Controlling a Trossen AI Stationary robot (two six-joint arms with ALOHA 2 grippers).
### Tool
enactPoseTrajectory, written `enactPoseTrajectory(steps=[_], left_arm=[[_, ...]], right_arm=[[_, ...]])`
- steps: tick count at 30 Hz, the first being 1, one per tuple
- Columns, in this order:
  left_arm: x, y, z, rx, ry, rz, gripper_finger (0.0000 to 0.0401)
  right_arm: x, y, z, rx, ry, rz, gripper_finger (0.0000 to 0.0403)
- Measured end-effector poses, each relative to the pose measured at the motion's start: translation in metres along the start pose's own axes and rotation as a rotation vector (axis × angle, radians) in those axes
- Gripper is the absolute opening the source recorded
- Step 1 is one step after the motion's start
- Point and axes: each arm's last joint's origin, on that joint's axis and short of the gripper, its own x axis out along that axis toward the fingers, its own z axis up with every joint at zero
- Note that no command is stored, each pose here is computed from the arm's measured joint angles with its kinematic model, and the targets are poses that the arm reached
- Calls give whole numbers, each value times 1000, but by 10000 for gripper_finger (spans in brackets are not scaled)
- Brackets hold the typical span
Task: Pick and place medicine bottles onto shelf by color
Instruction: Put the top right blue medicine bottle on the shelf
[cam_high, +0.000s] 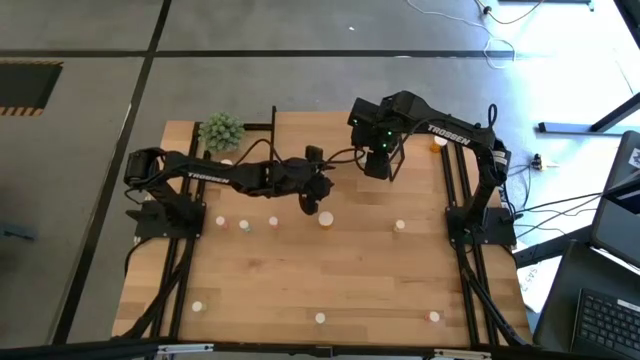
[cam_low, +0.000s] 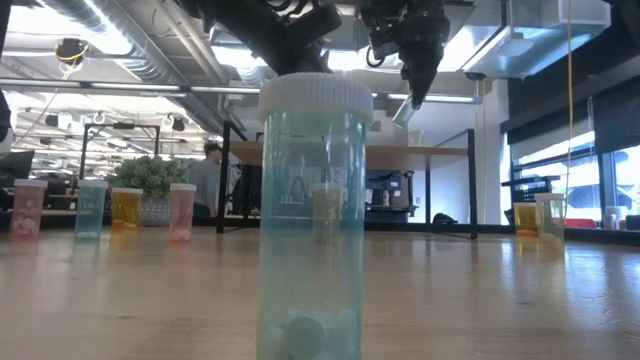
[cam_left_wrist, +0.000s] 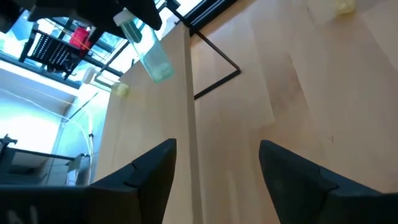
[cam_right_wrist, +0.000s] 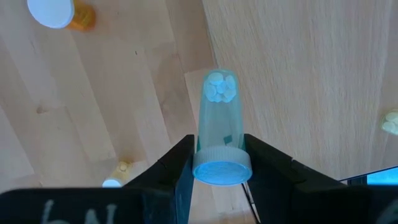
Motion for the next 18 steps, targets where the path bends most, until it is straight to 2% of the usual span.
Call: enactPoseTrajectory(steps=[18], left_arm=[[0,0,0,-3,-4,0,226]], right_arm=[[0,0,0,3,-2,1,131]])
